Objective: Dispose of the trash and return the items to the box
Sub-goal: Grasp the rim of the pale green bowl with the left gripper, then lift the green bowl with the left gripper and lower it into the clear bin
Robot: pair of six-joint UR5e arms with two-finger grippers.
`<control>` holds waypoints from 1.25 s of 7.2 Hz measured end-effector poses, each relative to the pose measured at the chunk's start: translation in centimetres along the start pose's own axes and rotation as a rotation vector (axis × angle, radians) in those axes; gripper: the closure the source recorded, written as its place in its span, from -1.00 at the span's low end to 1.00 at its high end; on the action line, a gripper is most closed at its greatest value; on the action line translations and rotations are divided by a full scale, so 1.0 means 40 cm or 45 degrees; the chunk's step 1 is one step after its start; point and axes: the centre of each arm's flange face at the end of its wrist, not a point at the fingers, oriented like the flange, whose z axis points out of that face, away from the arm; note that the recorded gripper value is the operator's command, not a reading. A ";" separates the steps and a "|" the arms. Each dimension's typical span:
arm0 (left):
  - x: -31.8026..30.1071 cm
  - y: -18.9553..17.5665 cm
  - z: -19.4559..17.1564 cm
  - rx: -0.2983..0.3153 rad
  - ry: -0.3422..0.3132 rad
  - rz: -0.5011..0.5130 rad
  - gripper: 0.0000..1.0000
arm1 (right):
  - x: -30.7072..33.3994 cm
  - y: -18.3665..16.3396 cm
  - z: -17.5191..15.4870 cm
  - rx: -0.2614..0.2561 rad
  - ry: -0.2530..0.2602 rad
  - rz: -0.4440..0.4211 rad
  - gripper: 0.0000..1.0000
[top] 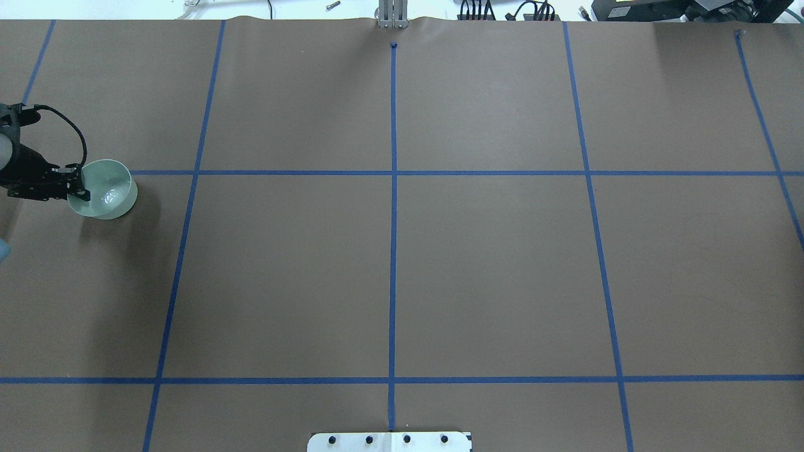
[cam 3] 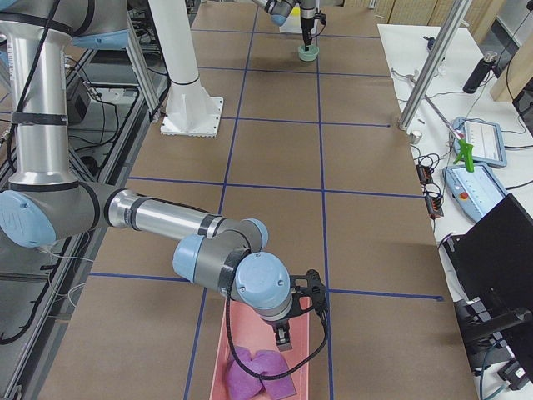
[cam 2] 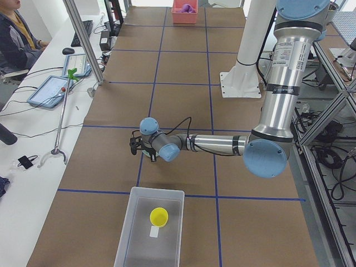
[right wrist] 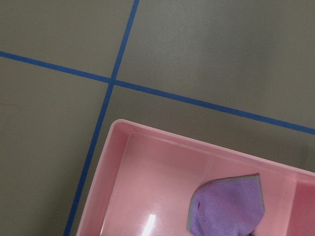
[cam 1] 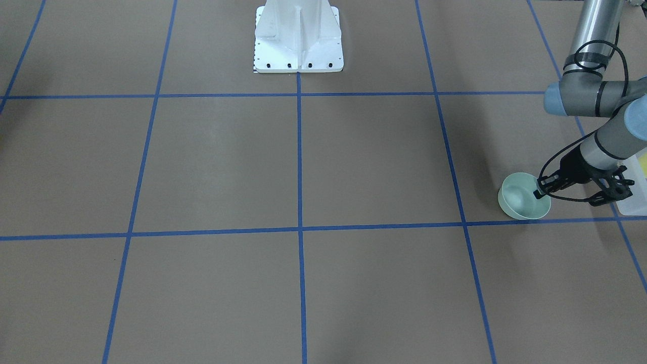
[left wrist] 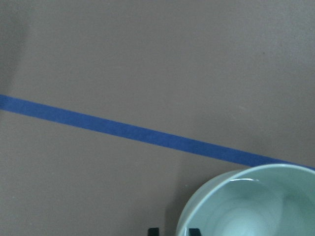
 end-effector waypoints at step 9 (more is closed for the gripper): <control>-0.743 -0.126 -0.487 0.044 -0.030 0.411 1.00 | -0.256 -0.126 0.051 -0.031 -0.085 0.113 -1.00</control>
